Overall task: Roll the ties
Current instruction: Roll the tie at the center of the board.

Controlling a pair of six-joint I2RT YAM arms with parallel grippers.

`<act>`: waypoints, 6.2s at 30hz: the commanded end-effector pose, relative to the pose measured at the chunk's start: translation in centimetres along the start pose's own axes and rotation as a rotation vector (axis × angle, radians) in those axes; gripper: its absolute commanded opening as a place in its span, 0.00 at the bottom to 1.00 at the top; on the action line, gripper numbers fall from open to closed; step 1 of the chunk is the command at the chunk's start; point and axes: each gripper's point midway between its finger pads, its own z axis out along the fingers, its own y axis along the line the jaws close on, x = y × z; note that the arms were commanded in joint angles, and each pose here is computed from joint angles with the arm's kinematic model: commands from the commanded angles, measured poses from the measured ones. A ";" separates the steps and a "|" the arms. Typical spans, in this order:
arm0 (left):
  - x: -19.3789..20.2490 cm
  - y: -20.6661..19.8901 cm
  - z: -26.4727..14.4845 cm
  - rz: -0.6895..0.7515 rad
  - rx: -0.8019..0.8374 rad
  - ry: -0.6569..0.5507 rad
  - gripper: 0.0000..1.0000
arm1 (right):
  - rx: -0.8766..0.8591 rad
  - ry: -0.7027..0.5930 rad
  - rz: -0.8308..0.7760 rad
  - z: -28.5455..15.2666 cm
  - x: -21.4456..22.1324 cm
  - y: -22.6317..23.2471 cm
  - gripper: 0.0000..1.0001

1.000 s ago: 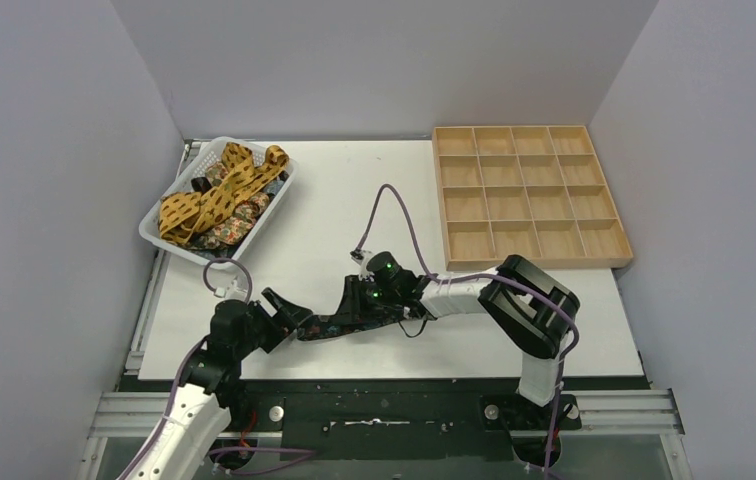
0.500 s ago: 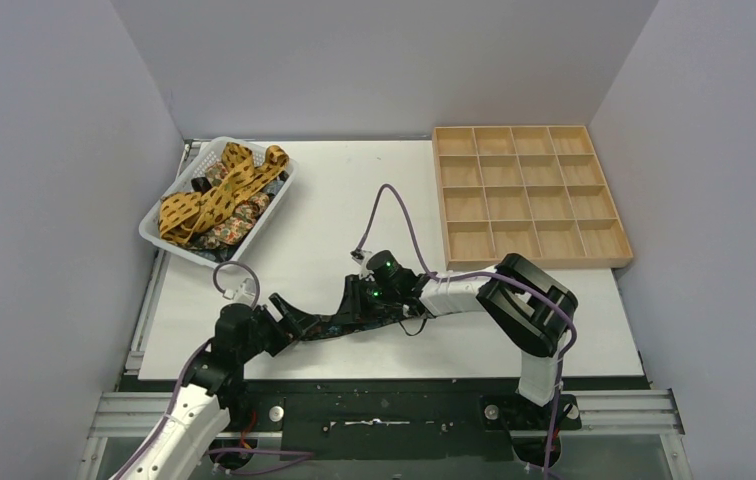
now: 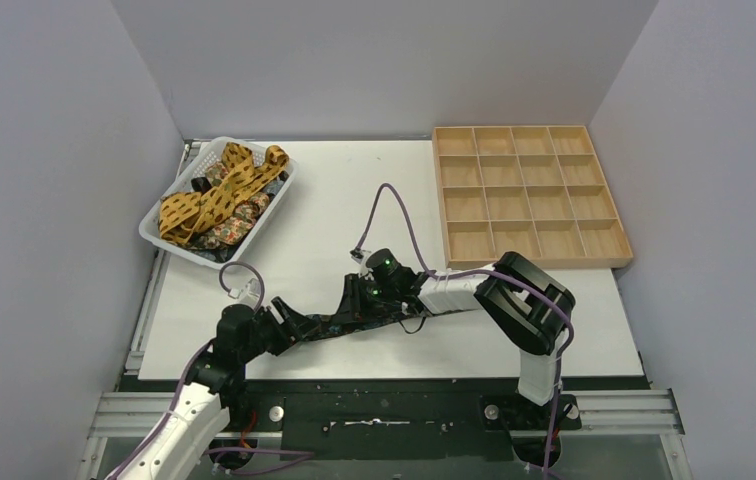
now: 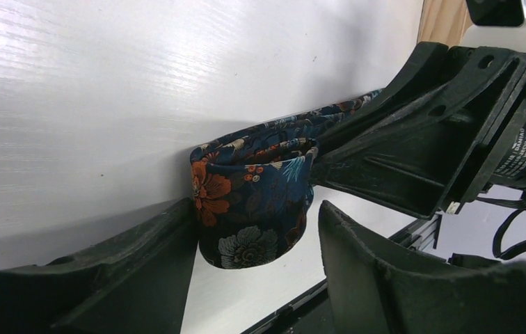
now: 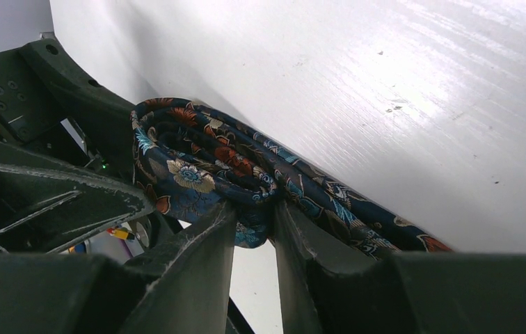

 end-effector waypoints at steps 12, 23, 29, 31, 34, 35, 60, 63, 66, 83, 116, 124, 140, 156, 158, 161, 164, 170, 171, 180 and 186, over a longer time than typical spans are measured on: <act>-0.8 0.5 0.2 0.038 -0.044 -0.025 0.36 | 0.002 0.013 -0.005 0.4 -0.3 -0.2 0.29; -2.8 0.1 -0.5 0.037 -0.129 -0.084 0.20 | -0.080 -0.082 -0.125 -2.0 -3.1 3.9 0.44; -3.8 -1.0 -0.9 0.077 -0.151 -0.113 0.19 | -0.025 -0.155 -0.177 -3.7 -4.4 4.0 0.61; -4.1 -1.3 -1.0 0.093 -0.160 -0.118 0.19 | 0.005 -0.185 -0.184 -4.2 -4.9 3.7 0.63; -4.2 -1.3 -1.1 0.113 -0.197 -0.118 0.19 | 0.044 -0.227 -0.191 -5.0 -5.5 3.3 0.66; -4.3 -1.2 -1.2 0.122 -0.216 -0.121 0.19 | 0.057 -0.236 -0.192 -5.3 -5.7 3.1 0.66; -8.7 -2.6 -2.4 0.485 -0.624 -0.160 0.20 | 0.202 -0.358 -0.204 -8.2 -7.3 0.8 0.71; -8.8 -3.1 -2.2 0.518 -0.661 -0.169 0.20 | 0.224 -0.390 -0.181 -8.9 -7.6 0.2 0.71; -8.7 -3.7 -1.7 0.567 -0.710 -0.176 0.20 | 0.244 -0.430 -0.143 -9.8 -8.0 -0.4 0.72; -6.2 -7.2 1.3 0.857 -0.917 -0.248 0.23 | 0.311 -0.528 0.089 -13.9 -8.6 -6.1 0.76; -0.8 -7.4 7.7 0.969 -0.868 -0.094 0.63 | 0.313 -0.606 0.183 -17.2 -9.2 -8.3 0.80; 0.1 -12.9 8.2 0.777 -0.537 -0.069 0.74 | 0.266 -0.611 0.154 -17.2 -9.8 -7.2 0.82; -7.6 -8.4 -0.3 0.278 -0.296 -0.195 0.80 | 0.014 -0.417 -0.854 -9.8 -8.7 2.0 1.00; -7.8 -3.9 -1.9 0.083 -0.280 -0.193 0.82 | -0.057 -0.190 -1.435 -2.5 -6.9 5.0 1.00; -7.7 -3.7 -2.1 0.079 -0.285 -0.196 0.82 | -0.075 -0.174 -1.434 -1.8 -6.5 5.1 1.00; -7.8 -3.7 -2.3 0.075 -0.285 -0.203 0.82 | -0.085 -0.162 -1.428 -1.0 -6.5 4.9 1.00; -7.9 -3.6 -2.6 0.072 -0.292 -0.210 0.82 | -0.089 -0.130 -1.433 -0.1 -6.5 4.5 1.00; -7.7 -3.2 -3.0 0.071 -0.303 -0.207 0.82 | -0.011 -0.077 -1.440 1.8 -7.6 2.0 1.00; -7.7 -3.2 -3.1 0.070 -0.302 -0.210 0.82 | -0.006 -0.070 -1.433 2.0 -7.8 1.6 1.00; -7.4 -2.7 -3.2 0.067 -0.312 -0.203 0.82 | -0.158 0.036 -1.309 2.6 -6.2 -0.7 0.81; -7.1 -2.3 -2.9 0.059 -0.312 -0.195 0.82 | -0.222 0.064 -1.255 2.3 -3.0 -1.2 0.55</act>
